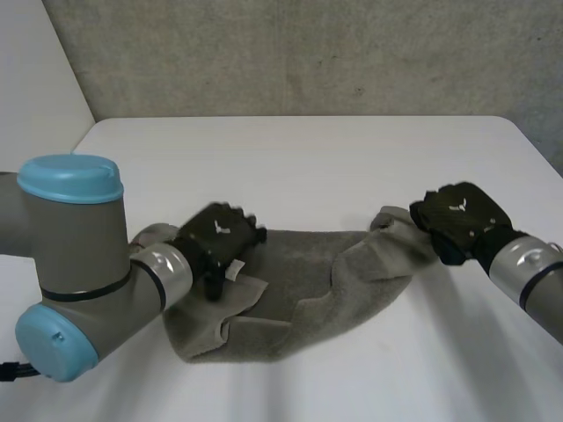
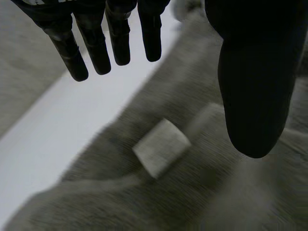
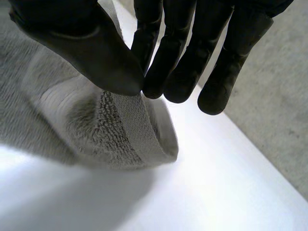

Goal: Fold the towel.

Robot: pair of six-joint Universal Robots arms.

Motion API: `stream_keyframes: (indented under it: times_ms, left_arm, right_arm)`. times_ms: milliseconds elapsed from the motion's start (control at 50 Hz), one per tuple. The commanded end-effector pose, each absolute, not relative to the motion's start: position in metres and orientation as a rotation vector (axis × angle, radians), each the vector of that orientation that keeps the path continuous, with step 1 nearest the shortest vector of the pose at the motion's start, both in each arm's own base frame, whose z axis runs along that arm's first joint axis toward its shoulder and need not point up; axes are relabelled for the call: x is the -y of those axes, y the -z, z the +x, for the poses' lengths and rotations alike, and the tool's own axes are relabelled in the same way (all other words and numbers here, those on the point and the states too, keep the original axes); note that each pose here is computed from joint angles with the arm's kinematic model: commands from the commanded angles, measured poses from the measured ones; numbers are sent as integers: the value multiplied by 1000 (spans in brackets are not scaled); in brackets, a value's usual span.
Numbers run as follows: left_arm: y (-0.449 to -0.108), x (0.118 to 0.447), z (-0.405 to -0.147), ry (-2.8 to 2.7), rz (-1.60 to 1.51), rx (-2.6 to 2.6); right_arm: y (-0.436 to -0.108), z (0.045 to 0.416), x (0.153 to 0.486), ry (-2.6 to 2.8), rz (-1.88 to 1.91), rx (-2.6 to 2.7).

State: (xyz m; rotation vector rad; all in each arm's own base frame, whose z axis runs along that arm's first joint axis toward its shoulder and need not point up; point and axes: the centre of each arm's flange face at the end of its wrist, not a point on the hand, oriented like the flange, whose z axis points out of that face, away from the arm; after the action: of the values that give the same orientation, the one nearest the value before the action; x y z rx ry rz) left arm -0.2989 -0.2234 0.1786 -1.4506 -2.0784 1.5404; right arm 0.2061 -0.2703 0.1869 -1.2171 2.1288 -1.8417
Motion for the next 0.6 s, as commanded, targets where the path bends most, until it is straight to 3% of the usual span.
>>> stream_keyframes:
  times_ms: [20,320,600]
  left_arm:
    - [-171,208,-295,-1436,-1652,2012]
    - [-158,192,-269,-1396,-2054,1843]
    - [-147,177,-266,-1327,-2078,1789]
  right_arm:
    - [-179,187,279,1858,-1192,-2189]
    - [-177,173,289,1868,-1150,-2245]
    - [-171,176,286,1835,-1157,-2249]
